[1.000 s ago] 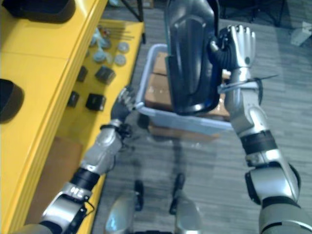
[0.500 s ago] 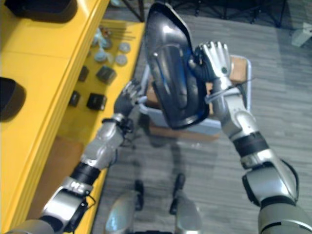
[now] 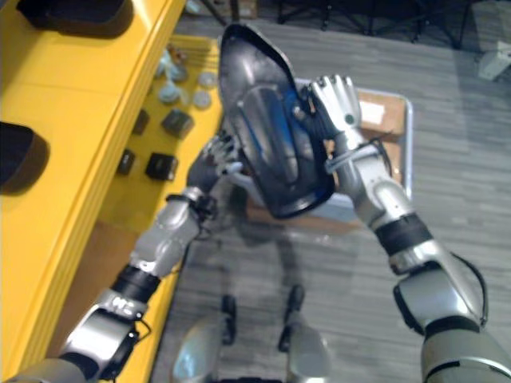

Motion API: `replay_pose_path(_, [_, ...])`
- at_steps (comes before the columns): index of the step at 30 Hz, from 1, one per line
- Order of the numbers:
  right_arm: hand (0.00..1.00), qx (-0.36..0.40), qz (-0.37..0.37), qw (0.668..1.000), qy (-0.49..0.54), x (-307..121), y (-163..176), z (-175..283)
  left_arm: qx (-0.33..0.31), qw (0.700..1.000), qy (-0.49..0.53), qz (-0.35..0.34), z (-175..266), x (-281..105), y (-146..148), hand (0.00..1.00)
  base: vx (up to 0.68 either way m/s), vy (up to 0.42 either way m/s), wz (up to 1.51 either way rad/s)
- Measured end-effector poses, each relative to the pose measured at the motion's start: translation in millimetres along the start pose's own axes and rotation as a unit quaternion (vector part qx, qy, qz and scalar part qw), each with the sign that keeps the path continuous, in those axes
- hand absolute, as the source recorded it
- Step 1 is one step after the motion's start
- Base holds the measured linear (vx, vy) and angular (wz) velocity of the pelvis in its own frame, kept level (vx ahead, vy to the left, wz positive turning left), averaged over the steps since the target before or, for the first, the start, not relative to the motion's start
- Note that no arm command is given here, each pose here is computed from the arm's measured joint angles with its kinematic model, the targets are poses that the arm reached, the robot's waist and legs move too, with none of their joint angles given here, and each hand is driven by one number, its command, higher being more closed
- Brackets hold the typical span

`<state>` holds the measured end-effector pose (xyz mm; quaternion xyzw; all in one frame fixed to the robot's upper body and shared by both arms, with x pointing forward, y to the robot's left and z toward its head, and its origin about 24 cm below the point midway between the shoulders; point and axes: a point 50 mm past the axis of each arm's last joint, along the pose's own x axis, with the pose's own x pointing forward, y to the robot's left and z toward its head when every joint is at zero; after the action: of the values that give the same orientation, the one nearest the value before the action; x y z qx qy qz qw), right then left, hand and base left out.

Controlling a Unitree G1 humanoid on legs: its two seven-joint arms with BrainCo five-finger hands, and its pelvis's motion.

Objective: Walk over and take plastic housings, then place them on the shelf

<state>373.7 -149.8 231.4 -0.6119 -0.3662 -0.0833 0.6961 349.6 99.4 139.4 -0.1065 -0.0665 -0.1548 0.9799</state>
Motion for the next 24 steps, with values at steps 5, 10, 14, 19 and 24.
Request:
replay_pose_path(5, [1.0, -0.006, 0.001, 1.0, 0.003, 3, 0, -1, -0.019, 1.0, 0.003, -0.022, -1, 0, -4, 0.0, -0.02, 0.041, 0.0])
replay_pose_path(10, [1.0, -0.023, 0.018, 1.0, 0.005, 3, 6, -2, -0.038, 0.999, 0.004, -0.027, -1, 0, -5, 0.0, -0.02, 0.045, 0.01])
replay_pose_path(14, [1.0, -0.024, 0.017, 1.0, 0.007, 4, 5, -3, -0.053, 0.998, 0.003, -0.046, -1, 0, -7, 0.0, -0.02, 0.041, 0.0])
replay_pose_path(19, [1.0, -0.029, 0.01, 1.0, 0.002, 16, -8, 6, -0.057, 0.996, -0.012, -0.068, 5, -1, -13, 0.0, -0.03, 0.044, -0.02])
replay_pose_path(24, [1.0, -0.027, 0.0, 0.999, -0.035, 44, -49, 39, -0.047, 0.997, -0.011, -0.067, 10, -2, -18, 0.0, 0.0, 0.008, -0.01])
